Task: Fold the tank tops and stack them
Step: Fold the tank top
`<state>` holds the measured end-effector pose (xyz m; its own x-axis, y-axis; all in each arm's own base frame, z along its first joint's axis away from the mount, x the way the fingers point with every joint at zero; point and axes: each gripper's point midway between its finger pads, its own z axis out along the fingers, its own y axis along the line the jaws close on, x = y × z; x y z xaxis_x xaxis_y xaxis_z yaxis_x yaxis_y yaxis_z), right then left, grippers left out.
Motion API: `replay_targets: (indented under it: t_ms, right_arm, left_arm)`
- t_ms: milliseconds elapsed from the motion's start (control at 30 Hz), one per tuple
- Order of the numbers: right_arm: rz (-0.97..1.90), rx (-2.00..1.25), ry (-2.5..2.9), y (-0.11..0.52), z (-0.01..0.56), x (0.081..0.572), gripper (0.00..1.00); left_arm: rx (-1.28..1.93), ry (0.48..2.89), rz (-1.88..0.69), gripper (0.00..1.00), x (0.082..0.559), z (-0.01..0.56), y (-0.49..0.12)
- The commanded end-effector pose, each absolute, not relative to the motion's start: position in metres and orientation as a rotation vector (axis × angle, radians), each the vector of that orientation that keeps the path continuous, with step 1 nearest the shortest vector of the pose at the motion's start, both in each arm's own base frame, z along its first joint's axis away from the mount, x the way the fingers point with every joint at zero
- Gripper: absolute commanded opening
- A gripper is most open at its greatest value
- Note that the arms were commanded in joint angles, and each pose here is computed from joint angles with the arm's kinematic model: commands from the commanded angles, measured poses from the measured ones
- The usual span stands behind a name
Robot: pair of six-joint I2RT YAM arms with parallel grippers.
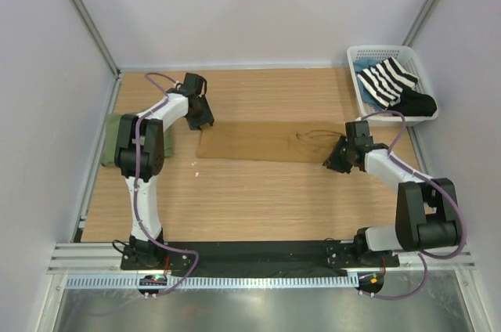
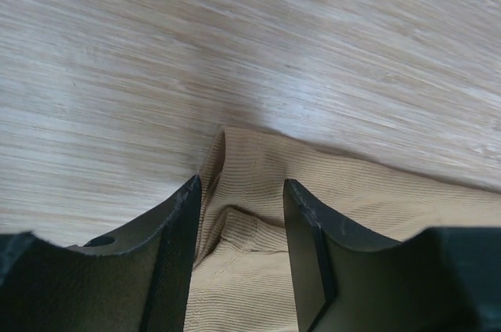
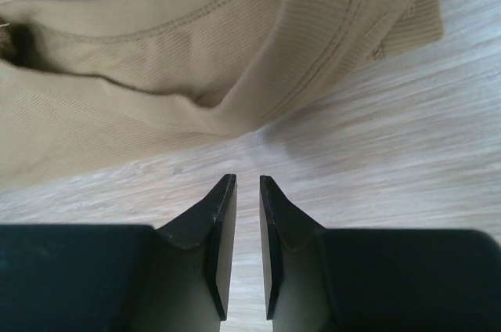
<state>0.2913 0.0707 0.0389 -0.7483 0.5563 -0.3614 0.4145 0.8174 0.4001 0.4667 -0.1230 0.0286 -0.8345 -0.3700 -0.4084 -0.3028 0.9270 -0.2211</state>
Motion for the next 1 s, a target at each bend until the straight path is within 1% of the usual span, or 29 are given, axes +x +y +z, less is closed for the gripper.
replay_targets:
  t_ms: [0, 33, 67, 133, 167, 233, 267, 300, 333, 367, 400, 433, 467, 500, 533, 567, 600, 633, 667, 733, 767, 800, 833, 867, 900, 967]
  right_arm:
    - [0.38, 0.707, 2.47, 0.067, 0.046, 0.322, 0.23]
    - [0.346, 0.716, 2.475, 0.063, 0.044, 0.325, 0.22]
    - [0.297, 0.73, 2.472, 0.057, 0.042, 0.328, 0.19]
    - [0.209, 0.758, 2.472, 0.047, 0.038, 0.337, 0.17]
    - [0.183, 0.771, 2.454, 0.042, 0.041, 0.345, 0.15]
    - [0.179, 0.784, 2.448, 0.042, 0.038, 0.35, 0.14]
    - [0.178, 0.791, 2.435, 0.042, 0.04, 0.355, 0.14]
    - [0.183, 0.793, 2.429, 0.042, 0.042, 0.359, 0.14]
    - [0.181, 0.793, 2.435, 0.043, 0.039, 0.363, 0.14]
    - [0.194, 0.788, 2.411, 0.043, 0.047, 0.374, 0.14]
    - [0.192, 0.784, 2.41, 0.044, 0.048, 0.38, 0.14]
    - [0.191, 0.779, 2.418, 0.044, 0.047, 0.385, 0.14]
    - [0.192, 0.775, 2.423, 0.046, 0.046, 0.397, 0.14]
    - [0.207, 0.77, 2.435, 0.049, 0.043, 0.403, 0.14]
    - [0.215, 0.763, 2.441, 0.052, 0.041, 0.409, 0.14]
    - [0.23, 0.759, 2.449, 0.055, 0.037, 0.422, 0.14]
    - [0.238, 0.761, 2.45, 0.056, 0.035, 0.428, 0.14]
    - [0.275, 0.743, 2.455, 0.063, 0.034, 0.436, 0.14]
    - [0.282, 0.742, 2.452, 0.064, 0.031, 0.452, 0.14]
    - [0.353, 0.712, 2.466, 0.076, 0.029, 0.468, 0.14]
    - [0.409, 0.683, 2.435, 0.085, 0.043, 0.488, 0.15]
    - [0.413, 0.687, 2.471, 0.09, 0.025, 0.492, 0.15]
    - [0.424, 0.679, 2.472, 0.093, 0.026, 0.499, 0.16]
    - [0.462, 0.651, 2.442, 0.103, 0.038, 0.517, 0.16]
    - [0.468, 0.651, 2.459, 0.106, 0.024, 0.522, 0.17]
    - [0.504, 0.621, 2.428, 0.117, 0.031, 0.541, 0.19]
  left_arm:
    - [-0.489, 2.657, -0.152, 0.45, 0.463, 0.02, -0.114]
    - [-0.488, 2.663, -0.147, 0.43, 0.461, 0.018, -0.114]
    - [-0.487, 2.664, -0.145, 0.34, 0.46, 0.018, -0.114]
    - [-0.49, 2.674, -0.141, 0.25, 0.455, 0.014, -0.112]
    - [-0.49, 2.674, -0.14, 0.17, 0.454, 0.013, -0.112]
    - [-0.514, 2.681, -0.104, 0.09, 0.443, 0.007, -0.106]
    - [-0.519, 2.641, -0.111, 0.02, 0.446, 0.017, -0.105]
    - [-0.536, 2.653, -0.086, 0.0, 0.434, 0.011, -0.099]
    - [-0.56, 2.639, -0.067, 0.0, 0.431, 0.012, -0.095]
    - [-0.566, 2.582, -0.091, 0.0, 0.432, 0.03, -0.095]
    - [-0.584, 2.568, -0.097, 0.0, 0.428, 0.032, -0.094]
    - [-0.604, 2.596, -0.11, 0.0, 0.408, 0.022, -0.094]
    - [-0.639, 2.521, -0.184, 0.0, 0.411, 0.039, -0.098]
    - [-0.67, 2.553, -0.197, 0.0, 0.384, 0.023, -0.097]
    - [-0.689, 2.552, -0.271, 0.0, 0.373, 0.022, -0.104]
    - [-0.742, 2.492, -0.353, 0.0, 0.372, 0.026, -0.111]
    - [-0.755, 2.492, -0.389, 0.0, 0.346, 0.024, -0.112]
    - [-0.769, 2.479, -0.41, 0.0, 0.336, 0.023, -0.114]
    - [-0.759, 2.466, -0.45, 0.0, 0.326, 0.028, -0.125]
    - [-0.726, 2.47, -0.493, 0.01, 0.294, 0.031, -0.137]
    - [-0.667, 2.492, -0.526, 0.04, 0.277, 0.031, -0.155]
    - [-0.682, 2.513, -0.53, 0.04, 0.26, 0.023, -0.159]
    - [-0.666, 2.507, -0.564, 0.05, 0.251, 0.028, -0.167]
    - [-0.626, 2.526, -0.592, 0.06, 0.236, 0.027, -0.18]
    - [-0.656, 2.551, -0.596, 0.06, 0.221, 0.018, -0.18]
    - [-0.621, 2.546, -0.647, 0.08, 0.203, 0.022, -0.19]
